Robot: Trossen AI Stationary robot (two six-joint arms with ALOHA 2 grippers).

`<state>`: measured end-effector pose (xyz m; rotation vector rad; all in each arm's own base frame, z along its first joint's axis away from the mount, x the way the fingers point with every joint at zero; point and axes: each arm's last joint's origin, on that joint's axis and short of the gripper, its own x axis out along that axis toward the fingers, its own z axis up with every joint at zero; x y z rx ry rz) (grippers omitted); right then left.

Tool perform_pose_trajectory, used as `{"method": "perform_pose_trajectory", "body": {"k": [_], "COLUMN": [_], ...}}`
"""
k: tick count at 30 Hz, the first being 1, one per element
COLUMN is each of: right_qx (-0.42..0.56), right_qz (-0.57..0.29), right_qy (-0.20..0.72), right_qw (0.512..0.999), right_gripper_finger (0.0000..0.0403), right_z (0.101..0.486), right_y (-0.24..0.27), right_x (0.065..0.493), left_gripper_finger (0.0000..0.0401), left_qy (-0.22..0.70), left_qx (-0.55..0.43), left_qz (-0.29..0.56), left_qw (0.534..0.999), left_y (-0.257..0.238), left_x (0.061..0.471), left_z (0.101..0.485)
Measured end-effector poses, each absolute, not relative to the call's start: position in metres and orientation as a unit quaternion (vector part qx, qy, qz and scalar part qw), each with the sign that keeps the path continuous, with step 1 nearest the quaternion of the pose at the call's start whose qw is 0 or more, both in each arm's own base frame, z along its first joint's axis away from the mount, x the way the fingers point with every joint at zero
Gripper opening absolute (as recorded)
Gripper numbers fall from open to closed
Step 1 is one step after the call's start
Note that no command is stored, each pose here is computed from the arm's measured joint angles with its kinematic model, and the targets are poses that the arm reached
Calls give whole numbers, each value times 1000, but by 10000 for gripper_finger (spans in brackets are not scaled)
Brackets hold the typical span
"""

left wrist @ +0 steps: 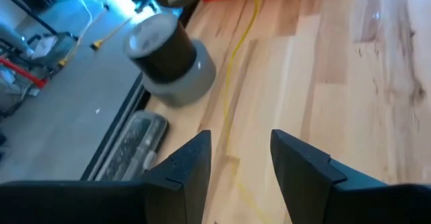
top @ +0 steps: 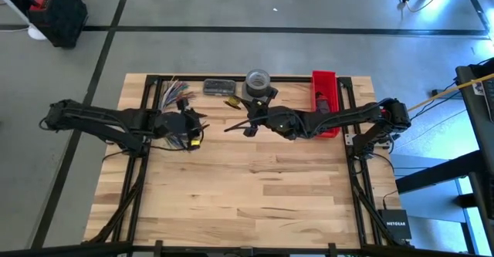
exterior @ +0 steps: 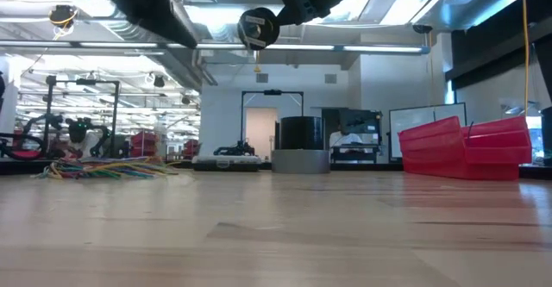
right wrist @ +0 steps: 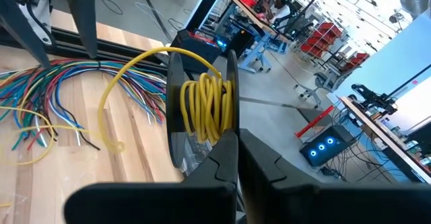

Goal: Coil cords
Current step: Uncoil the yellow wire from the spool

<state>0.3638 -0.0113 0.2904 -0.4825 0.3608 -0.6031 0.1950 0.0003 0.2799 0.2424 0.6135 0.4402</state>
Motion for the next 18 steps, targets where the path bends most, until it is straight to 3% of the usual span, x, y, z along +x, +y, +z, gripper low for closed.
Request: {"method": "perform_pose_trajectory", "body": {"k": [18], "right_qx": [-236], "right_qz": [-293], "right_qy": [172], "right_qw": [910], "right_gripper_finger": [5], "right_z": [291], "right_y": [-11], "right_x": [364], "left_gripper_finger": [148], "left_qy": [268], "left_qx": [109], "left_qz": [217], "left_qw": [932], "left_y": [0], "left_x": [201], "left_z": [284]}}
